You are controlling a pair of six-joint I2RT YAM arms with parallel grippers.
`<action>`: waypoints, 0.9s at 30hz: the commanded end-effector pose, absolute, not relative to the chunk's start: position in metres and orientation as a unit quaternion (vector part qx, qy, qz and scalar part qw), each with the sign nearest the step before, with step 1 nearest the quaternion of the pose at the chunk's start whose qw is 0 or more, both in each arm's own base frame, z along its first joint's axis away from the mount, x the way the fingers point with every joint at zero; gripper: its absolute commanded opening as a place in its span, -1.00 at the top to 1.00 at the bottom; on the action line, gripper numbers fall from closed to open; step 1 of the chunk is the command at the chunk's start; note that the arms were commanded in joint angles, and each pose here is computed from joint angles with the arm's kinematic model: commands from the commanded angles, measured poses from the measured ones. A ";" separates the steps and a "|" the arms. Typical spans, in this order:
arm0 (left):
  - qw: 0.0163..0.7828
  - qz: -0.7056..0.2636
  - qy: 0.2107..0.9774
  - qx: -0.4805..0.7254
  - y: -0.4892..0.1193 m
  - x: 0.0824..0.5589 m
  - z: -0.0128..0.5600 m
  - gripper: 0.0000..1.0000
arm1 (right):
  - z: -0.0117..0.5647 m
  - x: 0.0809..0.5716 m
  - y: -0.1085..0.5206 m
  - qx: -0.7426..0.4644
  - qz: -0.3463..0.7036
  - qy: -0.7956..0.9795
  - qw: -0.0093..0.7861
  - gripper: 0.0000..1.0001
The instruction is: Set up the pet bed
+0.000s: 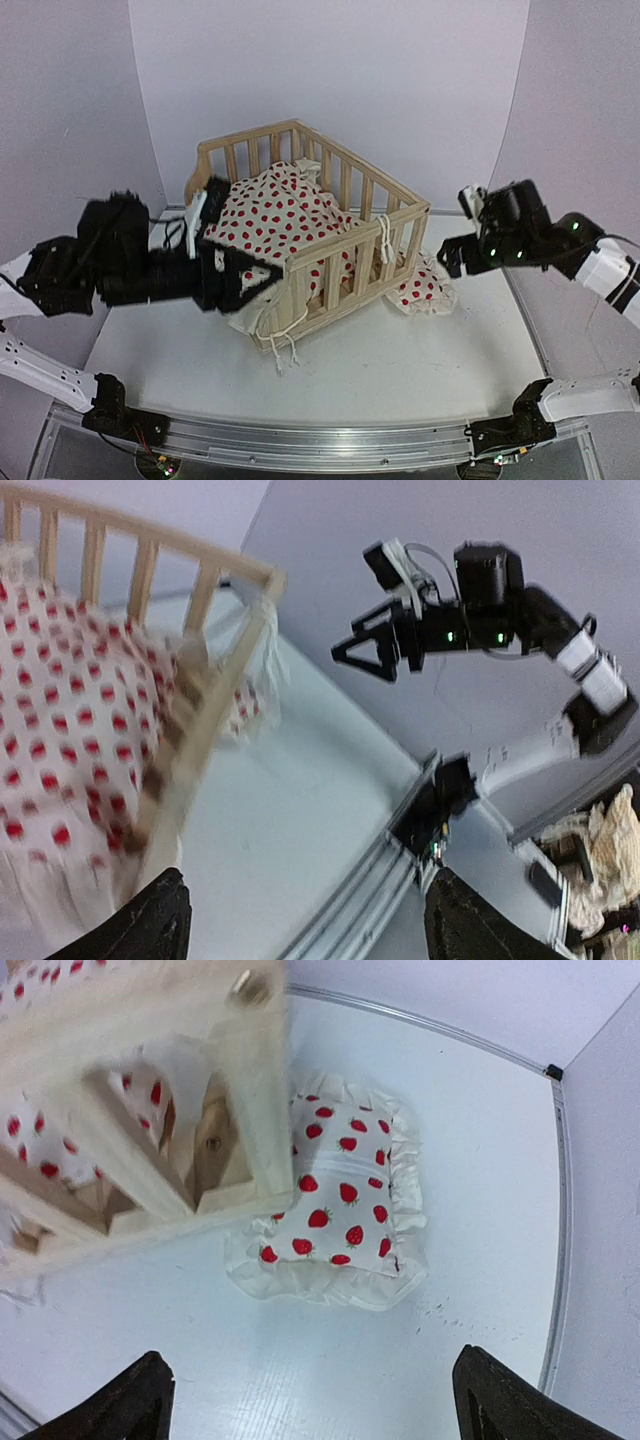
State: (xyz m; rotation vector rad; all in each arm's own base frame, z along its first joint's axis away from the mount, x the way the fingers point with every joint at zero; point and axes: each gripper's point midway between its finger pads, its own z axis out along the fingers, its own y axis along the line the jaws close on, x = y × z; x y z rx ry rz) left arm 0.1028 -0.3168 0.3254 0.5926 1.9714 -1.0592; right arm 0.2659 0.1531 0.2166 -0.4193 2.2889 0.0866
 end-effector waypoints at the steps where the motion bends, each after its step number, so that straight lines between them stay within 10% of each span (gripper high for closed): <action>1: 0.475 -0.435 0.712 0.278 -0.327 0.157 0.422 -0.62 | 0.277 0.303 0.147 -0.123 0.163 0.908 0.365 -0.96; 12: 0.449 -0.422 0.738 0.275 -0.350 0.348 0.407 -0.50 | 0.341 0.394 0.211 -0.167 0.365 0.859 0.317 -0.96; 27: 0.519 -0.406 0.502 0.560 -0.434 0.373 0.301 -0.38 | 0.295 0.388 0.259 -0.203 0.409 0.855 0.245 -0.96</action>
